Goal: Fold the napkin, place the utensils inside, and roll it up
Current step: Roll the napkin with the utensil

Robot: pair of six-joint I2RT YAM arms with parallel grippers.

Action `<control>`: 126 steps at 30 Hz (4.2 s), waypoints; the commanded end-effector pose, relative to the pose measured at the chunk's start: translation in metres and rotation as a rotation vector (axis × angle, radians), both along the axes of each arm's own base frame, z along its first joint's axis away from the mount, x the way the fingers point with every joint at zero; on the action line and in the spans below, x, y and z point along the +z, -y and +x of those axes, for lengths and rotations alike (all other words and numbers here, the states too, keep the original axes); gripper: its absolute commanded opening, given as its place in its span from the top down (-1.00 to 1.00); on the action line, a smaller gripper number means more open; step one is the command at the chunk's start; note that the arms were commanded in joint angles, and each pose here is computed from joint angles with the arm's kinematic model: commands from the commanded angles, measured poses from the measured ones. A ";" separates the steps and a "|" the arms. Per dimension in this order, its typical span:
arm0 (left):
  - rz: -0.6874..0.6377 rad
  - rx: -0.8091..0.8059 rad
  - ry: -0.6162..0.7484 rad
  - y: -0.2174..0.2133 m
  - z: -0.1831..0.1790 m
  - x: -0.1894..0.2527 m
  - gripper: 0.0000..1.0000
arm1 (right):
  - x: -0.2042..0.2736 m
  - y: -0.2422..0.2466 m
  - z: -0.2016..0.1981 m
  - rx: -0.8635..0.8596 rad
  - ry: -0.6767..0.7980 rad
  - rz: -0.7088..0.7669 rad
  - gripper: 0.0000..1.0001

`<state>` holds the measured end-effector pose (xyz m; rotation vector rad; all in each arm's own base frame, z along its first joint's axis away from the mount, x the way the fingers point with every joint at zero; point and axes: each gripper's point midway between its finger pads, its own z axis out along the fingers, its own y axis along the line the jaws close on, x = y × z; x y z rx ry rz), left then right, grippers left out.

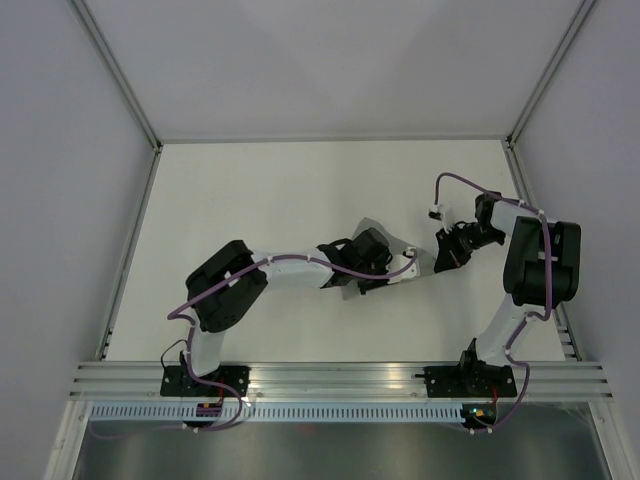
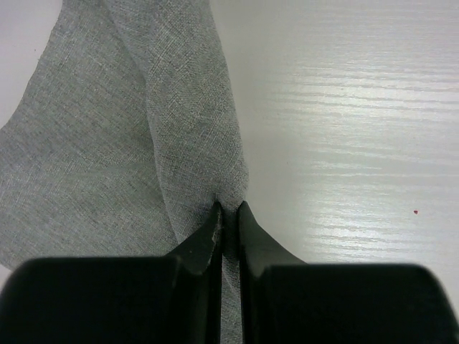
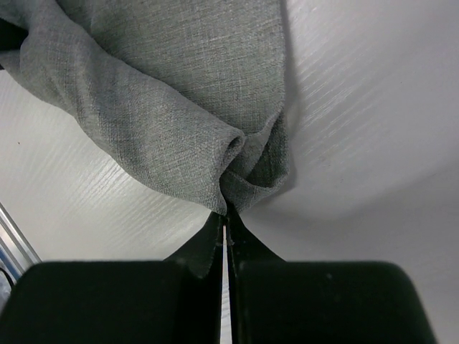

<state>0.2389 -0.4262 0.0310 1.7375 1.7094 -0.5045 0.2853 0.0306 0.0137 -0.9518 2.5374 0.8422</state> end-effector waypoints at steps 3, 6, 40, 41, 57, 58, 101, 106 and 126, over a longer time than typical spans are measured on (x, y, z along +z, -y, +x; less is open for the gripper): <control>0.262 -0.004 -0.321 -0.056 -0.066 -0.069 0.95 | -0.002 0.034 0.057 -0.071 0.161 -0.137 0.99; 0.265 -0.017 -0.354 -0.054 -0.072 -0.070 0.95 | -0.002 0.040 0.065 -0.094 0.182 -0.163 0.99; 0.135 0.310 -1.221 -0.035 -0.077 -0.050 0.95 | 0.095 -0.038 -0.032 0.368 0.640 -0.001 -0.10; 0.125 0.311 -1.223 -0.031 -0.073 -0.047 0.95 | 0.092 -0.042 -0.038 0.390 0.632 -0.004 -0.11; 0.128 0.421 -1.255 -0.018 -0.050 -0.055 0.95 | 0.049 -0.102 -0.087 0.690 0.620 -0.078 -0.21; 0.129 0.424 -1.255 -0.018 -0.049 -0.055 0.95 | 0.046 -0.103 -0.088 0.696 0.617 -0.086 -0.21; -0.896 0.894 -0.176 -0.142 0.093 0.160 0.34 | -0.007 -0.102 -0.084 0.829 0.102 -0.059 0.92; -0.797 0.789 0.124 -0.137 0.060 0.167 0.31 | -0.005 -0.106 -0.070 0.822 0.021 -0.036 0.93; -0.277 0.146 0.535 -0.011 -0.055 0.057 0.13 | -0.015 -0.118 -0.042 0.761 -0.094 -0.023 0.95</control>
